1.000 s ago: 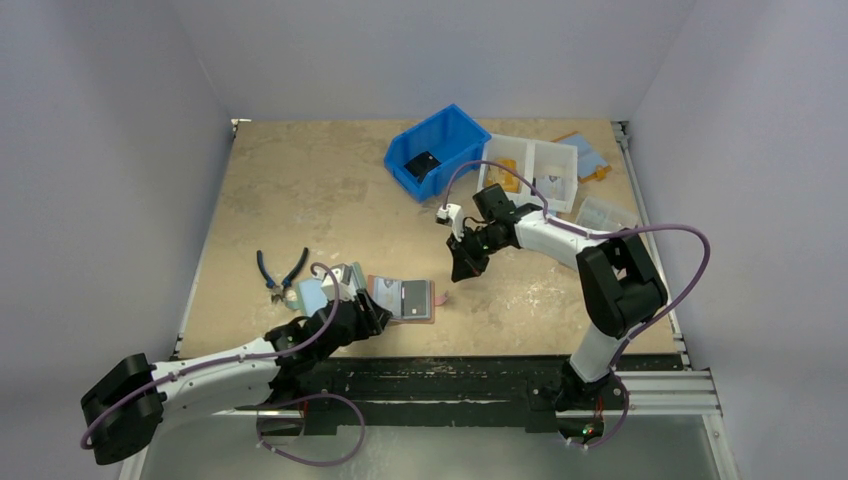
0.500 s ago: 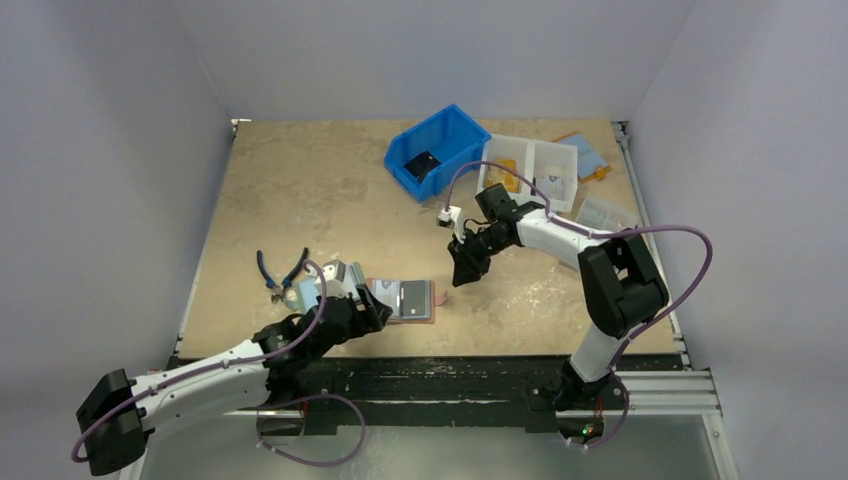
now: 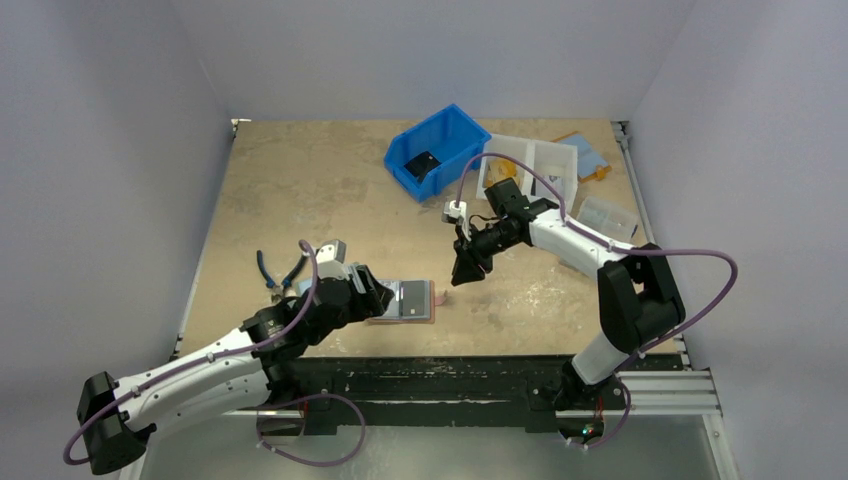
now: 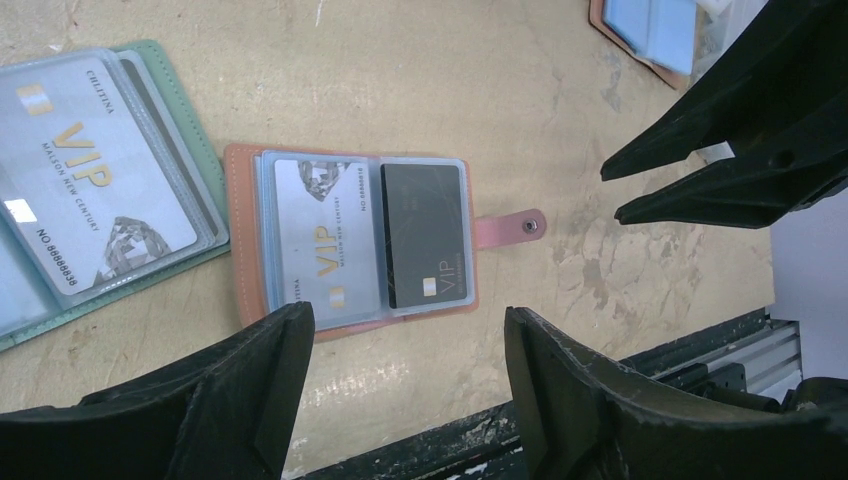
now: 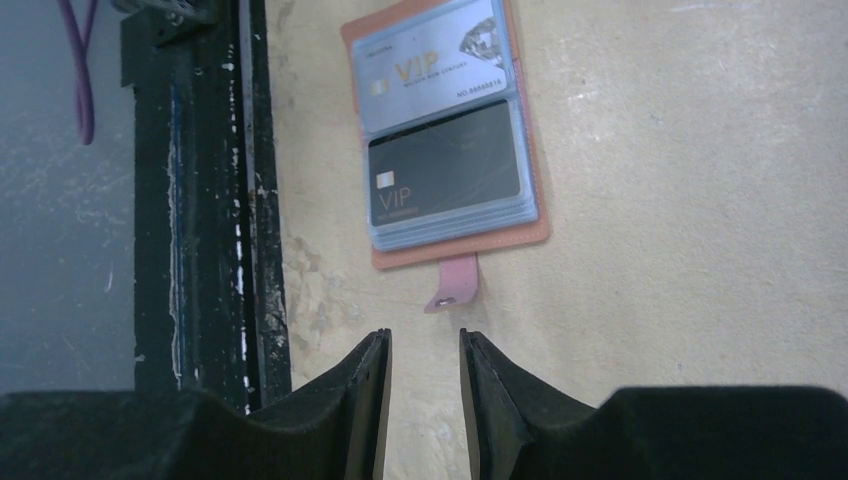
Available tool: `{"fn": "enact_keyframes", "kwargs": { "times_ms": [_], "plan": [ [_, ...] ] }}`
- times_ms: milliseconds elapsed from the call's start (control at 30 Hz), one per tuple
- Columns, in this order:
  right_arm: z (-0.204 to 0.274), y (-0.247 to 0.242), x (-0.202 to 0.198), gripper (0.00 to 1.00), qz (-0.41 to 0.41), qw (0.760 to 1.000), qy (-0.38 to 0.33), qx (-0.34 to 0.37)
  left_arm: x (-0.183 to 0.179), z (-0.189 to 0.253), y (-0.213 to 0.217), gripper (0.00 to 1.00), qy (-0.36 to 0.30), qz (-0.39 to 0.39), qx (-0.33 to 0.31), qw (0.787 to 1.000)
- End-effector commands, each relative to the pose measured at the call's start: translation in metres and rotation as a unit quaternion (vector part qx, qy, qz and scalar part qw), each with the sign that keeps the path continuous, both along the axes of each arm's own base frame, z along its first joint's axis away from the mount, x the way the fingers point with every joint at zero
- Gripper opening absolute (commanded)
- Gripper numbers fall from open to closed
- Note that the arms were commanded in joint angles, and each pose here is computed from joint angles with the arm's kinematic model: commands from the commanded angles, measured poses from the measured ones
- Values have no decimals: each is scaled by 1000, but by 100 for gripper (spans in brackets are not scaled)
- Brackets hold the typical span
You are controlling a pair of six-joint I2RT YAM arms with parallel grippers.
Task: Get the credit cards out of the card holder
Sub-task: Remove the credit card from the card holder.
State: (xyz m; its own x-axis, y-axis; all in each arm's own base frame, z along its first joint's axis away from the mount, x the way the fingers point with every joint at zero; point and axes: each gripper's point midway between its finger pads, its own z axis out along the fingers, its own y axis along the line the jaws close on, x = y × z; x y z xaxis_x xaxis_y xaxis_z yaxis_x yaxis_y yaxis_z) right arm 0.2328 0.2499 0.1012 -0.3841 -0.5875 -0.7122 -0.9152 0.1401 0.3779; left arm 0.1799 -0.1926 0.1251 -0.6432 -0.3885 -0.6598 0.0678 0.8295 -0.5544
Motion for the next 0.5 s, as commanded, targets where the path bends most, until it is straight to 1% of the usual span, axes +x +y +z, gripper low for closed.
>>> {"fn": "enact_keyframes", "kwargs": {
  "times_ms": [0,167,233,300,467],
  "plan": [
    [27,13,-4,36,12,998,-2,60,2,0,-9,72,-5,-21,2,1000],
    [27,23,0,22,-19,997,21,77,4,-18,-15,71,13,-24,3,1000],
    [28,29,0,18,-27,996,24,81,4,-22,-16,71,17,-26,0,1000],
    [25,37,-2,15,-30,996,24,81,6,-26,-14,73,20,-22,4,1000],
    [9,54,-4,14,-44,996,43,60,11,-42,-7,75,40,-11,21,999]
  ]
}}
